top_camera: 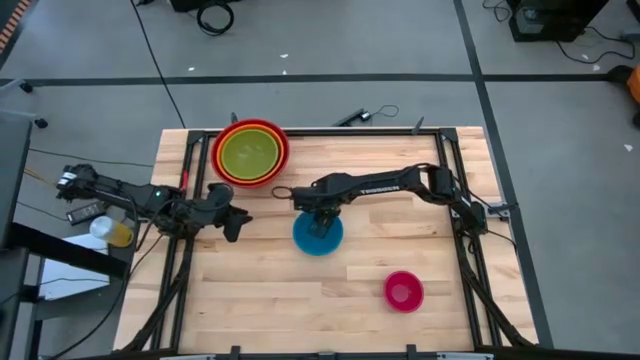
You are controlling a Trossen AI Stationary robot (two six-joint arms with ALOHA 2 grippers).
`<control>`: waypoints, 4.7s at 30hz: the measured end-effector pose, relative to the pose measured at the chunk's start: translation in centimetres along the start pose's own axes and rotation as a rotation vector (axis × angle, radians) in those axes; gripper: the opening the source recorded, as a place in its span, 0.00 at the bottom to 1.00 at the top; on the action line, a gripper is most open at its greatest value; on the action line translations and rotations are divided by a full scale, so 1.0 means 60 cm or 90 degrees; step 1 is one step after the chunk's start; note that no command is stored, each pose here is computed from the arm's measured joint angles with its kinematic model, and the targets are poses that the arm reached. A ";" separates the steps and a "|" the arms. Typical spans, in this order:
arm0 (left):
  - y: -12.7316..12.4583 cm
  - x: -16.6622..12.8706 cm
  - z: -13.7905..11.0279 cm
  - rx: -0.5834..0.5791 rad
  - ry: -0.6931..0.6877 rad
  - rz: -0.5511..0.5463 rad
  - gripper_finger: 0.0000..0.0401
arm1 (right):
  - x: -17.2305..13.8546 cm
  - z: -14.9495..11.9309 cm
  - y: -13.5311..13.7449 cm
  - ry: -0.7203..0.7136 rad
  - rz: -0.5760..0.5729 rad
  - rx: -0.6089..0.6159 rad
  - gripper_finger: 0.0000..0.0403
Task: Nest bowls inside each other
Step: Stack the blue bowl into the green bowl, then stack the pink bowl into the blue bowl
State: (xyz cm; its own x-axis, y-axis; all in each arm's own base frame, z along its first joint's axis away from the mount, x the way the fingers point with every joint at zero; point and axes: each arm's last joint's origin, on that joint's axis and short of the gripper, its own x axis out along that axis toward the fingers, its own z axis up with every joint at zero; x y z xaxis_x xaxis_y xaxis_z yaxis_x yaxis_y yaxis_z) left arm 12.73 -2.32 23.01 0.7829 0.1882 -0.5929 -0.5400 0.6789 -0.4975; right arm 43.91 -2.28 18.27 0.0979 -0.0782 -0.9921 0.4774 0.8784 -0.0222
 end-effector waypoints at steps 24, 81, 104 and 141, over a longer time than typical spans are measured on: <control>-0.036 -0.095 0.085 -0.082 -0.203 0.020 0.38 | -0.168 0.196 -0.170 -0.503 0.255 0.037 0.03; -0.052 -0.012 0.151 -0.068 -0.263 0.045 0.38 | -0.158 0.126 -0.325 -0.232 0.206 -0.010 0.42; -0.167 0.006 0.025 0.058 -0.178 -0.072 0.30 | -0.143 -0.085 -0.090 -0.060 0.100 -0.057 0.42; -0.218 0.080 -0.007 0.114 -0.118 -0.166 0.29 | -0.076 -0.421 0.036 0.137 0.142 0.049 0.42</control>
State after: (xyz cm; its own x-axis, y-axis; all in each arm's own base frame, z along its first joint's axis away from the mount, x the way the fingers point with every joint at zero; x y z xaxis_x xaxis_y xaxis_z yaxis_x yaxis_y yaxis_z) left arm 23.41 -10.59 26.38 0.9385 0.1067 -0.3283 -0.2655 0.8310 -0.4888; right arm 22.43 11.87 19.65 0.0246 0.2201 -0.9752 0.5302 0.8241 0.1994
